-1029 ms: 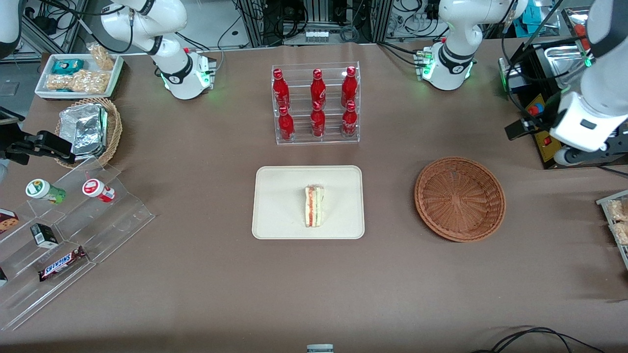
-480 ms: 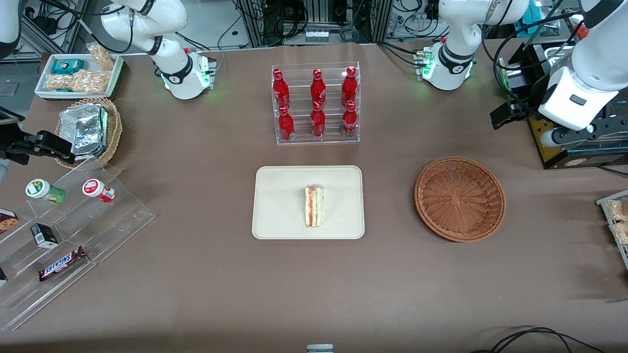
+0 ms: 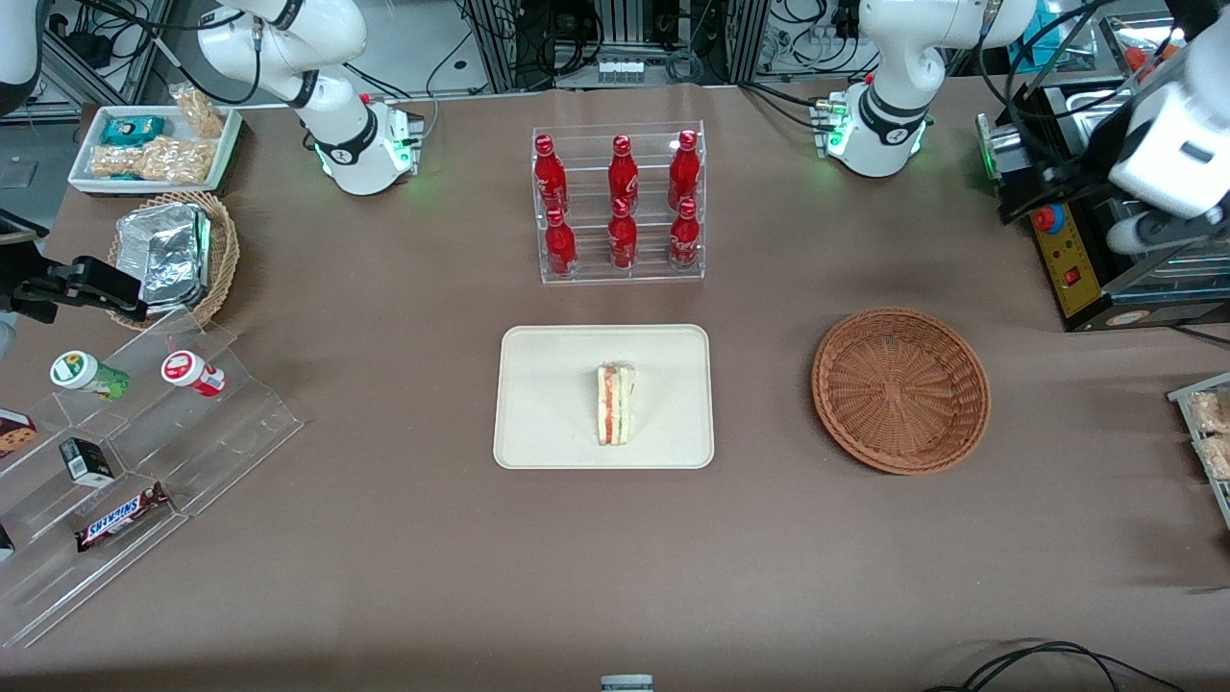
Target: Place sandwich from basket to tray
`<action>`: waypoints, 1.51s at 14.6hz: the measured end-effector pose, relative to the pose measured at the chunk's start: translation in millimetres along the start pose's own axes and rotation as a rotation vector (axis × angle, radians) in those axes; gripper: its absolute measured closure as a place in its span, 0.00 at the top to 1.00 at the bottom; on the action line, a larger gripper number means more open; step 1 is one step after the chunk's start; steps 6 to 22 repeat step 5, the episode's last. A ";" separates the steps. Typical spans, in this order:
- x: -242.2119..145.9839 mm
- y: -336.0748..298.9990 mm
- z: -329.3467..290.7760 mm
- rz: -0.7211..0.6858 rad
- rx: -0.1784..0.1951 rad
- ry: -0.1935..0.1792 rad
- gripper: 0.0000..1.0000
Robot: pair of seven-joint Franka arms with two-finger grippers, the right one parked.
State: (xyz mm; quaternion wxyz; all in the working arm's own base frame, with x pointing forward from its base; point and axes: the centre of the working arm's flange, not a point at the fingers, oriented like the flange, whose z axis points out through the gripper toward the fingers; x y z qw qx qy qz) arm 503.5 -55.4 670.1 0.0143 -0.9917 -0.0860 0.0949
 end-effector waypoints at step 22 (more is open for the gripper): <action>-3.1 -16.3 -6.2 0.000 -0.003 -0.011 1.00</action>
